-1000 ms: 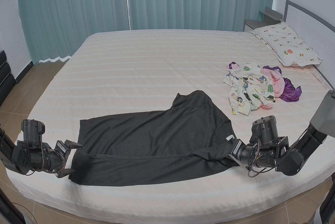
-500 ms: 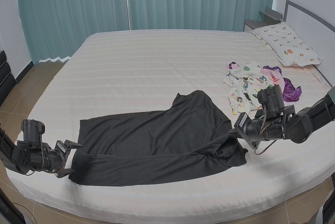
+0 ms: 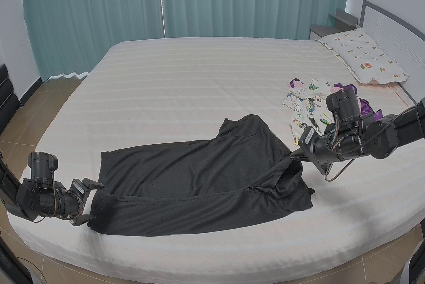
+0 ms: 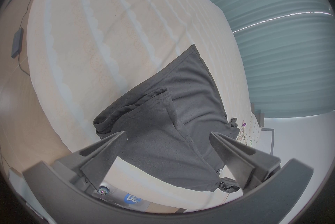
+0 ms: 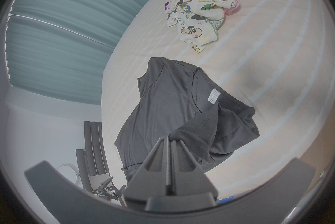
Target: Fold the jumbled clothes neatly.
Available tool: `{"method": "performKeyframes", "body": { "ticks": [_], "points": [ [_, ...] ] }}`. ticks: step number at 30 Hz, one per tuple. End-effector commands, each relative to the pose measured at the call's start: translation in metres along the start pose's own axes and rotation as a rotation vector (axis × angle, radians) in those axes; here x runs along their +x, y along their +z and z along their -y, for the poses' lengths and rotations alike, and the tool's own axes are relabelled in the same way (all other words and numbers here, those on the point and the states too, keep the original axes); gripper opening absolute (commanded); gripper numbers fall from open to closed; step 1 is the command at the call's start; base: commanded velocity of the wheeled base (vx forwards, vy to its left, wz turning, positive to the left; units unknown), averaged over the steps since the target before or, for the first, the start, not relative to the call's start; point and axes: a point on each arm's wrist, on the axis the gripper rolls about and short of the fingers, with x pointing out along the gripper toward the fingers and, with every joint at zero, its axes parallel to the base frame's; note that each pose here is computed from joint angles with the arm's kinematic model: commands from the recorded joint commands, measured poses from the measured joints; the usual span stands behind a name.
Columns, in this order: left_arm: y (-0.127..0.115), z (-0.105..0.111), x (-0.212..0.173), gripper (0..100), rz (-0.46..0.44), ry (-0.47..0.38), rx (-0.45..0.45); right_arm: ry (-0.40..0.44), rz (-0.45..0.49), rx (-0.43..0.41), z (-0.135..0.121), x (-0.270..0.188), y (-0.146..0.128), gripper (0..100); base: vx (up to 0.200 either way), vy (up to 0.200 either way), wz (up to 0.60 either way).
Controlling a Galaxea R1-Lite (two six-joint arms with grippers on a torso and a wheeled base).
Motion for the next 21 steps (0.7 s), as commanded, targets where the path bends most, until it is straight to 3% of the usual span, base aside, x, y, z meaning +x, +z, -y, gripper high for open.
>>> {"method": "performKeyframes", "body": {
  "ticks": [1, 4, 8, 18, 19, 21],
  "points": [
    [0.0, -0.002, 0.003, 100, -0.008, 0.012, -0.006, -0.001, 0.003, 0.004, -0.013, 0.005, 0.012, 0, 0.0, 0.0, 0.0],
    [0.0, -0.003, 0.005, 100, -0.013, 0.018, -0.007, -0.044, -0.029, 0.002, -0.017, 0.002, 0.012, 0, 0.0, 0.0, 0.0],
    [0.0, -0.005, 0.007, 100, -0.018, 0.026, -0.009, -0.116, -0.093, -0.061, -0.012, -0.001, 0.004, 0, 0.0, 0.0, 0.0],
    [0.0, -0.005, 0.009, 100, -0.021, 0.03, -0.009, -0.193, -0.189, -0.162, 0.006, -0.013, -0.009, 0, 0.0, 0.0, 0.0],
    [0.0, -0.005, 0.009, 100, -0.021, 0.03, -0.009, -0.199, -0.198, -0.172, 0.008, -0.014, -0.011, 100, 0.0, 0.0, 0.0],
    [0.0, -0.005, 0.009, 100, -0.021, 0.031, -0.01, -0.226, -0.235, -0.201, 0.016, -0.014, -0.016, 100, 0.0, 0.0, 0.0]
  ]
}}
